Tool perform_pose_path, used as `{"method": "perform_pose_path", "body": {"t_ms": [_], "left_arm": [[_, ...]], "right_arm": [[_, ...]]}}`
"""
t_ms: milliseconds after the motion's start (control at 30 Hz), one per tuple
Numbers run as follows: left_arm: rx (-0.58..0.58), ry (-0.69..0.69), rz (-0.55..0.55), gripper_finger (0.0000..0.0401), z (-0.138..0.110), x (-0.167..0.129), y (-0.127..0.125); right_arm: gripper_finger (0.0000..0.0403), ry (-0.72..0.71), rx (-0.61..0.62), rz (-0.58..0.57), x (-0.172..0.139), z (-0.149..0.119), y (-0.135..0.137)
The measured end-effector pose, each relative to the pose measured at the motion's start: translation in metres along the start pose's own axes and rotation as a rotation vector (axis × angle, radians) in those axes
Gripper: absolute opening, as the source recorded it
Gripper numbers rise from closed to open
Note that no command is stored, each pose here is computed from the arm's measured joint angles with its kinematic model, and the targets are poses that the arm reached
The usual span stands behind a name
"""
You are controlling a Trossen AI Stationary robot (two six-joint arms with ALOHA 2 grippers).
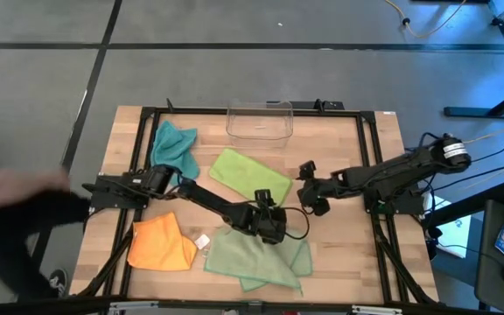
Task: Fold microfiber towels
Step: Fold the light green microfiber towel
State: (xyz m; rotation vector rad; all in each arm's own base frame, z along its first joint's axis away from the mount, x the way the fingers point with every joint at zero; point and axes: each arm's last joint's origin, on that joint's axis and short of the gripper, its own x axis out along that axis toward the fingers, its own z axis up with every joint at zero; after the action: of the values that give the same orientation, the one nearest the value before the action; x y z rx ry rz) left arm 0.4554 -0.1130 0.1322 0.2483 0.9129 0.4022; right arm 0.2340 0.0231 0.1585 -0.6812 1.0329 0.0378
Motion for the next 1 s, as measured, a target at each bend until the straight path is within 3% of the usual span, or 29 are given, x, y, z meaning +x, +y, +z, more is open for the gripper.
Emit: {"method": "perform_pose_path", "body": {"t_ms": [433, 1000], "left_arm": [[-0.036, 0.003, 0.012, 0.022, -0.004, 0.012, -0.003], [-0.059, 0.003, 0.003, 0.022, -0.005, 0.011, -0.006]], "right_arm": [[0.0295, 0.008, -0.075, 0.016, 0.037, -0.004, -0.012], [0.027, -0.028, -0.023, 0.087, 0.06, -0.011, -0.022]]}}
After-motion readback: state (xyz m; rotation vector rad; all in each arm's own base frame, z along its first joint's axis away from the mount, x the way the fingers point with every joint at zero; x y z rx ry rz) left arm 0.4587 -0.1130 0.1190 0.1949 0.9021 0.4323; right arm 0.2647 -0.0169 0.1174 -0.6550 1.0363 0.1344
